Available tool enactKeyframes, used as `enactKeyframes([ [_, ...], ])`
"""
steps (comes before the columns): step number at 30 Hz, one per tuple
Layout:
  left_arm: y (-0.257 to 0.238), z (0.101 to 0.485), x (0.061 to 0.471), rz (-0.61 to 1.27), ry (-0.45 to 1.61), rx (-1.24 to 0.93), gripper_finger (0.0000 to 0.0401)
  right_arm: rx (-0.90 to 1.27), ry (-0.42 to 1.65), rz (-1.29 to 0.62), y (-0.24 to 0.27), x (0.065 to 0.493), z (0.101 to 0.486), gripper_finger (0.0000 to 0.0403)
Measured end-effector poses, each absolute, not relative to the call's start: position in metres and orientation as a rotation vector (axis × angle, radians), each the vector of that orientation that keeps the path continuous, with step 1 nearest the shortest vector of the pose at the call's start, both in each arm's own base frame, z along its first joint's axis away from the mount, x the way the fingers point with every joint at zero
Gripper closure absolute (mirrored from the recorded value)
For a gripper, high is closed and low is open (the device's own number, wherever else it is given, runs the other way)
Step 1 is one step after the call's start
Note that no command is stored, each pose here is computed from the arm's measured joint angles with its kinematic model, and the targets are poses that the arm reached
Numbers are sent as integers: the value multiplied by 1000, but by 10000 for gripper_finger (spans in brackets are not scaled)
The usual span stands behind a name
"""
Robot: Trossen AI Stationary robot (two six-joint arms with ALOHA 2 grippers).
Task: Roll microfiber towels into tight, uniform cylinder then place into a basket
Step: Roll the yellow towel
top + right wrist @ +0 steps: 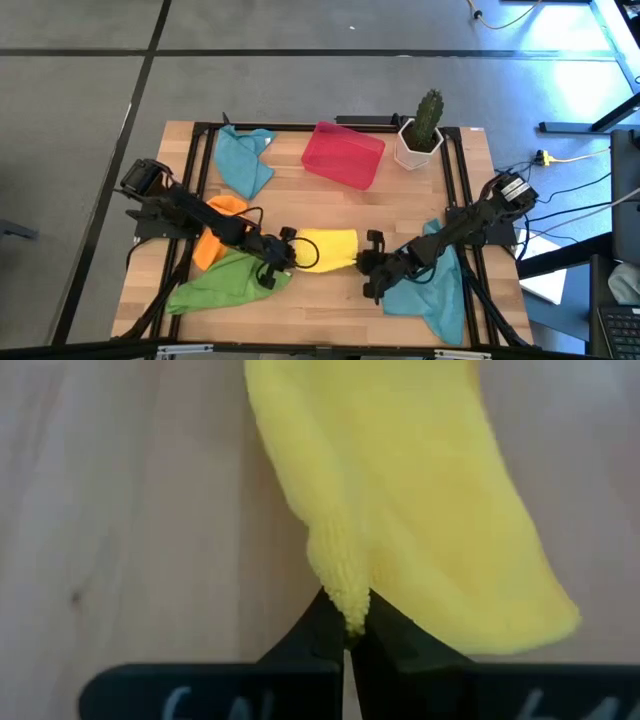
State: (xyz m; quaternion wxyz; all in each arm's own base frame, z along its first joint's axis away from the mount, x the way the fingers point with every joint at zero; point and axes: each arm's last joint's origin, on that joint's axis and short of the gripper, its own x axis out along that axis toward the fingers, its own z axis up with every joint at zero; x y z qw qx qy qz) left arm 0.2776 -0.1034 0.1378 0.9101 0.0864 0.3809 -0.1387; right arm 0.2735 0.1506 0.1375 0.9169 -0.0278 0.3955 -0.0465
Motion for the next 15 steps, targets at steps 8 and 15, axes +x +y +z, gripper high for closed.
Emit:
enactKeyframes([
  [8,-75,154,269,-273,820,82,401,150,890,-55,139,280,138,397],
  [15,-54,141,270,-261,880,12,401,295,921,-86,121,287,136,397],
])
